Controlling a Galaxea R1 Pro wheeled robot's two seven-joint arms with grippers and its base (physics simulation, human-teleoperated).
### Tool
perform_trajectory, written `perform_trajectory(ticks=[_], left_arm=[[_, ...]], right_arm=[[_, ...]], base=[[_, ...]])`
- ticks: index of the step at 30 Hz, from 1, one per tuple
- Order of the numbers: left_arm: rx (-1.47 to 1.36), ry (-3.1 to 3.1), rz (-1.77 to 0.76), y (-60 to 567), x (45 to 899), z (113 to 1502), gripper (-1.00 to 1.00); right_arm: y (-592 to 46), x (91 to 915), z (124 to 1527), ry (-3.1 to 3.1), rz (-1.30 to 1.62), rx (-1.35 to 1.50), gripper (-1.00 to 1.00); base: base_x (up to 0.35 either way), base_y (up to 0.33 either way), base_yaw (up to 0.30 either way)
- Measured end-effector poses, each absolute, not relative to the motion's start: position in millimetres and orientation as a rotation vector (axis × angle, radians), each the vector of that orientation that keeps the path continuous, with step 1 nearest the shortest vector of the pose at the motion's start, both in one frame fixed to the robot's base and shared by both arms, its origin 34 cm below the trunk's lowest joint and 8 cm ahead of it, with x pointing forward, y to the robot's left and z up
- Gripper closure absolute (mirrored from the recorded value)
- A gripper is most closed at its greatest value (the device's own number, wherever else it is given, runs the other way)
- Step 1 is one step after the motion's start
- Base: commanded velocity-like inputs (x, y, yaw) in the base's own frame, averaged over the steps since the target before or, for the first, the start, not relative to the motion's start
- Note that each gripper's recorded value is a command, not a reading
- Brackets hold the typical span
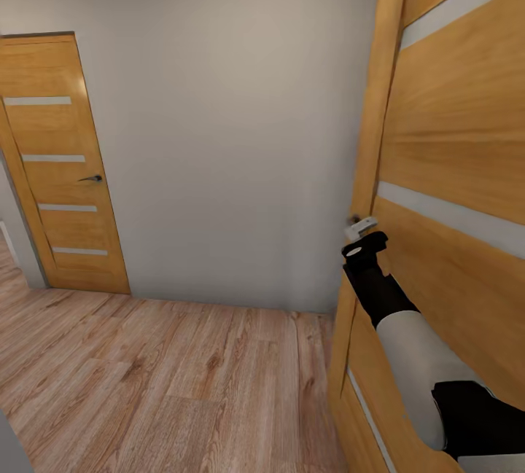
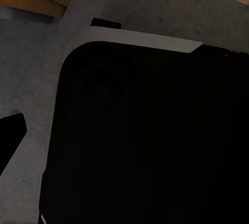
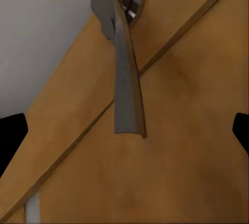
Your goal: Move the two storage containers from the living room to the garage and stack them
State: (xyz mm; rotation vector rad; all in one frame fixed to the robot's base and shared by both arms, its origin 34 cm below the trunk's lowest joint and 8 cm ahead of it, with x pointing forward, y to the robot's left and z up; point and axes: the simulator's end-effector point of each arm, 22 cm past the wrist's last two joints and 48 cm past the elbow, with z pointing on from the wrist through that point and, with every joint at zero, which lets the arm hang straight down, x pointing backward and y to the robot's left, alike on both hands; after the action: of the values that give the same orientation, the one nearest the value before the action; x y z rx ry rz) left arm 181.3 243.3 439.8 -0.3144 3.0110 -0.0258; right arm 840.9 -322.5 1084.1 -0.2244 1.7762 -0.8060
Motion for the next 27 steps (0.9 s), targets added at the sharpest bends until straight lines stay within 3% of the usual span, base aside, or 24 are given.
perform_trajectory(ticks=[27], left_arm=[[-0.314, 3.011, -0.026, 243, 181, 440, -1.0]], right_arm=[[-427, 847, 1087, 1.822, -0.851, -0.124, -1.0]], base=[[0.0, 0.0, 0.0]])
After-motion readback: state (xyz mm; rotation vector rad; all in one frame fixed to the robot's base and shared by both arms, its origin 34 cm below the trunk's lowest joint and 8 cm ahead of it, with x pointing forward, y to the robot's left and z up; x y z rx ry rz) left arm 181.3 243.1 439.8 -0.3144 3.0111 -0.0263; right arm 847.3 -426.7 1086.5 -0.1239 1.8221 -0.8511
